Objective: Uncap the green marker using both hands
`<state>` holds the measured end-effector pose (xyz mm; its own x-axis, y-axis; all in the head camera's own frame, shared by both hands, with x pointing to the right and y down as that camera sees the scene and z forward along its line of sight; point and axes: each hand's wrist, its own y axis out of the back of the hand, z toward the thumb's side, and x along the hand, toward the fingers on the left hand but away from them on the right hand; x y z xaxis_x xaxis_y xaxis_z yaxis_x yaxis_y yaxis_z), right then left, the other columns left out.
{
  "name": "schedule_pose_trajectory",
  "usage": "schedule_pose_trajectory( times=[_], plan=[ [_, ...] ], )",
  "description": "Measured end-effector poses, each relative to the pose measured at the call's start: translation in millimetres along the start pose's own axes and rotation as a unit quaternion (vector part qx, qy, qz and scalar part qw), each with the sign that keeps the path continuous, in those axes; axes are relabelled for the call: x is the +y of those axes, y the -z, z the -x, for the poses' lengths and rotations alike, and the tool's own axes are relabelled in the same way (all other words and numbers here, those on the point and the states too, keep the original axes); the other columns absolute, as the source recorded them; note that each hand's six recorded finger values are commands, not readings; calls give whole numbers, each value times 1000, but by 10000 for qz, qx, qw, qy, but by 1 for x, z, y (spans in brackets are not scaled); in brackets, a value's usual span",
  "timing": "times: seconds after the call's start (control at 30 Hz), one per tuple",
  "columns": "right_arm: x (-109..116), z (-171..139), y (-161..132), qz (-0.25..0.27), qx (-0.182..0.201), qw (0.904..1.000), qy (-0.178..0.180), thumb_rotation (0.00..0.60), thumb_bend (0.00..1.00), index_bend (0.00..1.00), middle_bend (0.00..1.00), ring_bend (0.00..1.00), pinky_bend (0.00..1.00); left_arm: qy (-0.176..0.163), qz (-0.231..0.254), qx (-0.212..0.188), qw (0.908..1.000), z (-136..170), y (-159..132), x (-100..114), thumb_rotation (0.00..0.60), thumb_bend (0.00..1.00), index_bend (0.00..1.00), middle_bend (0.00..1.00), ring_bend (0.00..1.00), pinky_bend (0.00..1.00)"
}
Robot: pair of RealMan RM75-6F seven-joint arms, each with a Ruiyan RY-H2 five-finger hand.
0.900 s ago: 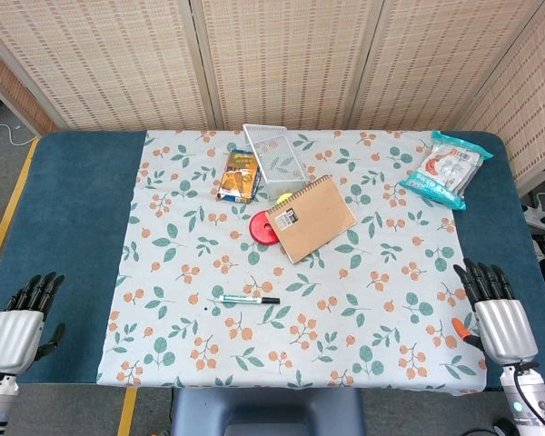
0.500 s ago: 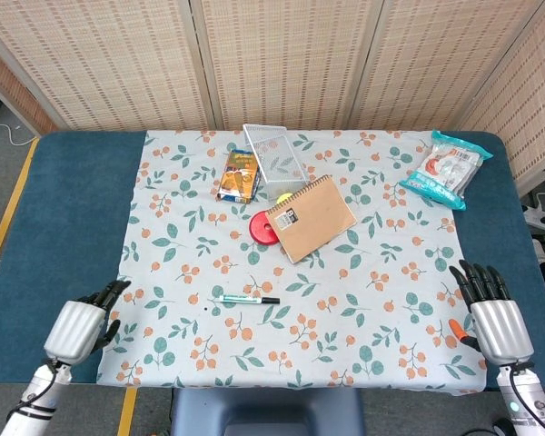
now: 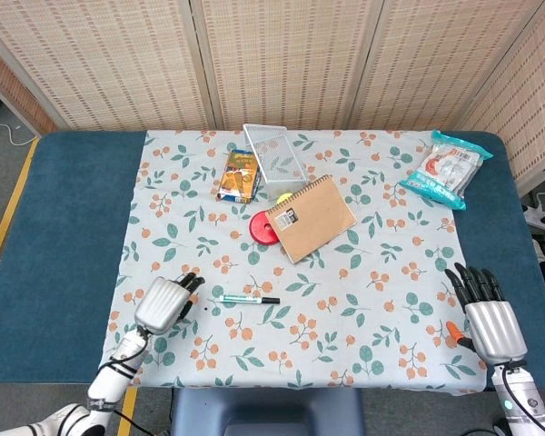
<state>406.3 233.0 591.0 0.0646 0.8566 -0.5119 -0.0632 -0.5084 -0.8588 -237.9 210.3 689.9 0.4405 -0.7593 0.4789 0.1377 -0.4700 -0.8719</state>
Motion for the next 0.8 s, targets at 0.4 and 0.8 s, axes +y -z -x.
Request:
schedule_pose_trajectory(
  times=[0.4, 0.8],
  plan=[
    [-1, 0, 2, -20, -71, 10000, -31, 600, 156, 0, 0, 0, 0, 148, -123, -159, 9997, -35, -39, -32, 600, 434, 336, 349, 768, 959],
    [-2, -1, 2, 15, -69, 9999, -109, 600, 156, 0, 0, 0, 0, 88, -472, -290, 9984, -42, -67, -41, 600, 431, 379, 366, 767, 960]
  ],
)
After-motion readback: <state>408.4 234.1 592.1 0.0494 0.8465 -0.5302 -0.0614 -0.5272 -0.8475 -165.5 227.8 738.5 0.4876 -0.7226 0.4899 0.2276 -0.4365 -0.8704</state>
